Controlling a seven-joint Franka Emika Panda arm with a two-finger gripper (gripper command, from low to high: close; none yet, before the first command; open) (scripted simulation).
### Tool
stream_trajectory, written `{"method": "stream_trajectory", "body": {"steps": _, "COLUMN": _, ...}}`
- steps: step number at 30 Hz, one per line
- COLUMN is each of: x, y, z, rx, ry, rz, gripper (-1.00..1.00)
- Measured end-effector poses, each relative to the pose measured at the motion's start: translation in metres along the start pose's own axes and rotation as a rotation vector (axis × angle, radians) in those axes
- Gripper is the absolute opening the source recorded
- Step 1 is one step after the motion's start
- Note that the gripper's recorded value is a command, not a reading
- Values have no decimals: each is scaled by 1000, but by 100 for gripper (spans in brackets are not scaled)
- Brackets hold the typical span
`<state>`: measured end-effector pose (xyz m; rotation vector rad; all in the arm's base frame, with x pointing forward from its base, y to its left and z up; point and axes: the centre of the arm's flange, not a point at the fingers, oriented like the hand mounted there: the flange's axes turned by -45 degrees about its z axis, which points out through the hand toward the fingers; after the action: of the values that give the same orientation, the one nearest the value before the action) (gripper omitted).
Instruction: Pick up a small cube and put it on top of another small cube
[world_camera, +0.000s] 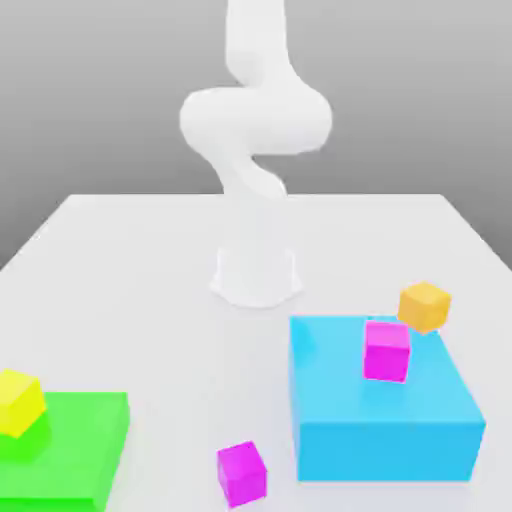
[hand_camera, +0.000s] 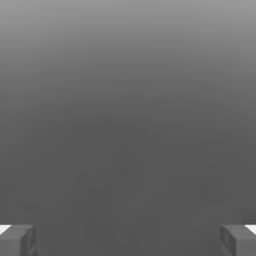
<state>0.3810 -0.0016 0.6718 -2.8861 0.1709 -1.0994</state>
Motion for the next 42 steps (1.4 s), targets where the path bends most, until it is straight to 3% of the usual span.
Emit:
{"method": "stream_trajectory", "body": {"steps": 9, "x": -42, "y": 12, "z": 181, "rx": -68, "ry": -253, "rz": 388, "gripper": 0}}
{"method": "stream_trajectory", "body": {"steps": 19, "x": -156, "y": 33, "z": 339, "rx": -273, "ry": -488, "rz": 795, "gripper": 0}}
{"method": "stream_trajectory", "body": {"steps": 25, "x": -247, "y": 48, "z": 406, "rx": -448, "ry": -588, "rz": 1008, "gripper": 0}}
{"method": "stream_trajectory", "body": {"steps": 30, "x": -292, "y": 54, "z": 451, "rx": -473, "ry": -599, "rz": 1033, "gripper": 0}}
{"method": "stream_trajectory", "body": {"steps": 31, "x": -298, "y": 55, "z": 457, "rx": -473, "ry": -599, "rz": 1033, "gripper": -100}}
{"method": "stream_trajectory", "body": {"steps": 42, "x": -270, "y": 51, "z": 427, "rx": -473, "ry": -597, "rz": 1034, "gripper": -100}}
